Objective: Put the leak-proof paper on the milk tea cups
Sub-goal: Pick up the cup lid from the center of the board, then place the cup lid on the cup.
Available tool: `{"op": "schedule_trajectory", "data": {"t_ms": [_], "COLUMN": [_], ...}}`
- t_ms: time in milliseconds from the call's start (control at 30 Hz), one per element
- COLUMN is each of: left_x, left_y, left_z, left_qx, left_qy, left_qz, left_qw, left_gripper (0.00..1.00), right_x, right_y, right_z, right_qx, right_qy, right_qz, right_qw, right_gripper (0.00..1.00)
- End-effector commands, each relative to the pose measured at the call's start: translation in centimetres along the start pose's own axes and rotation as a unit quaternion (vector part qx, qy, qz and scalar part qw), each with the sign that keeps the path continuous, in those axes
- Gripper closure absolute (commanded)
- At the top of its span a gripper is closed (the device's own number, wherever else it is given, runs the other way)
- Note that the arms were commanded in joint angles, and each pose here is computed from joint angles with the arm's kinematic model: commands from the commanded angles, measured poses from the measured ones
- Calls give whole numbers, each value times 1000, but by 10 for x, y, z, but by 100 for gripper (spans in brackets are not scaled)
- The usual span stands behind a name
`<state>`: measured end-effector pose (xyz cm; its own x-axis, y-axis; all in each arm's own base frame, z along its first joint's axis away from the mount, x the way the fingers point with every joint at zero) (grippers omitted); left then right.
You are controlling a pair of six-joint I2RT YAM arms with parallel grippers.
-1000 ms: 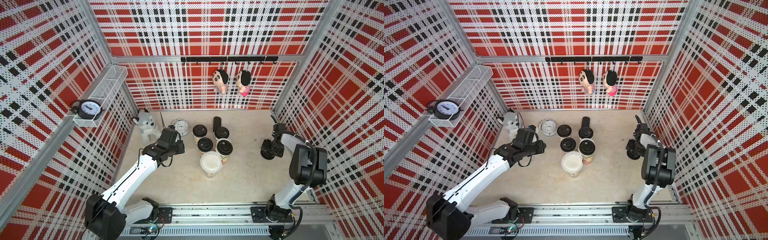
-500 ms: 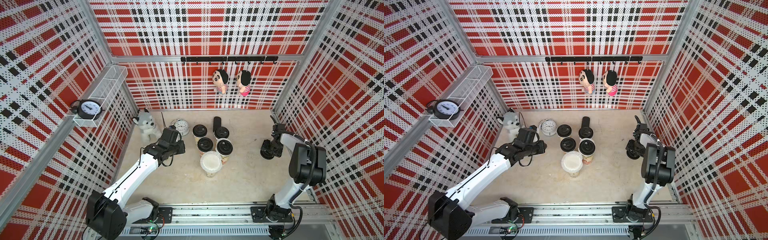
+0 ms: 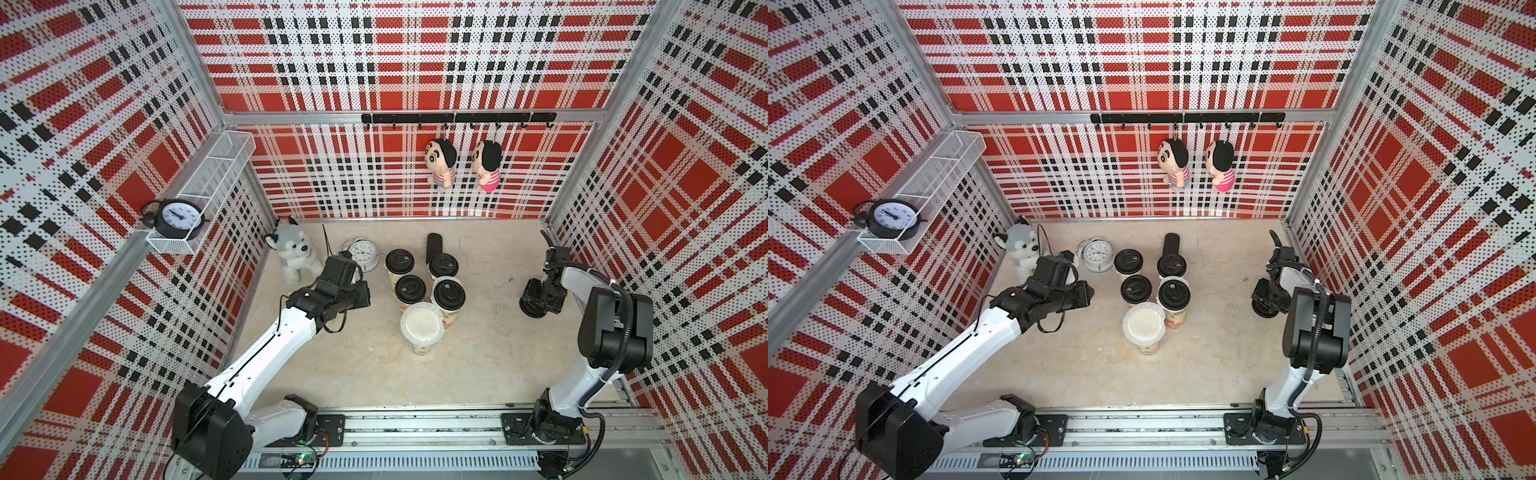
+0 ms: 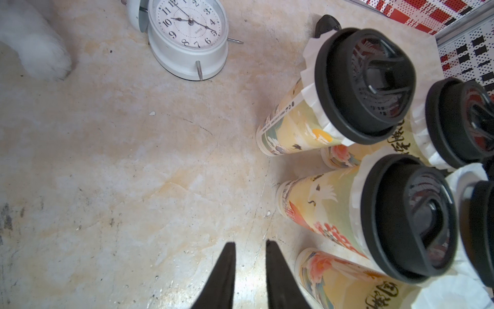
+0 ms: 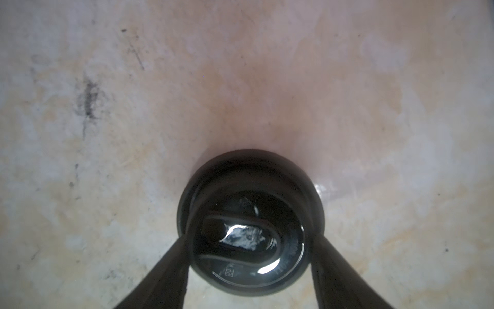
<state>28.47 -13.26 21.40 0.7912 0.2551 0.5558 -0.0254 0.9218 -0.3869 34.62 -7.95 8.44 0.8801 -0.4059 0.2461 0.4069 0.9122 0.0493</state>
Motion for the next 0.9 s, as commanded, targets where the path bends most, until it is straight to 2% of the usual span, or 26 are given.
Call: {"op": "schedule_trajectory", "data": {"t_ms": [0, 367, 600, 733, 867], "left_x": [6, 8, 8, 8, 8], "left_y": [-3, -3, 3, 6, 7], "left_z": [8, 18, 21, 22, 22], "left_qx": [-15, -21, -14, -11, -11], "left_qy": [-18, -29, -32, -35, -35], "left_qz": [-5, -6, -1, 2, 5], "left_qw": [1000, 999, 999, 999, 999], "left_gripper": [75, 74, 74, 73, 73], "right_x": [12, -10, -62, -96, -131], "right_y": [11, 75, 136, 174, 212], "right_z": [45, 162, 243, 268, 278], "right_qx": [25, 63, 98, 120, 126], "right_qy": [-45, -116, -133, -120, -100], "right_qz": [10, 101, 205, 268, 335], "right_qw": [999, 986, 965, 949, 928], "right_gripper": [34, 34, 34, 34, 34]}}
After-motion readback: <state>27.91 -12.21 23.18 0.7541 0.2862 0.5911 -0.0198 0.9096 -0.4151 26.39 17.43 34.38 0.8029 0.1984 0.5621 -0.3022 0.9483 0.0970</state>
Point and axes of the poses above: each gripper's point midway between its finger pads, its own z axis back along the fingers, its own y axis along the line the jaws close on, x = y × z, the point moved 4 cm from there along z, back along the fingers, and after that the axes turned 5 degrees about z, right-handed, at the moved point
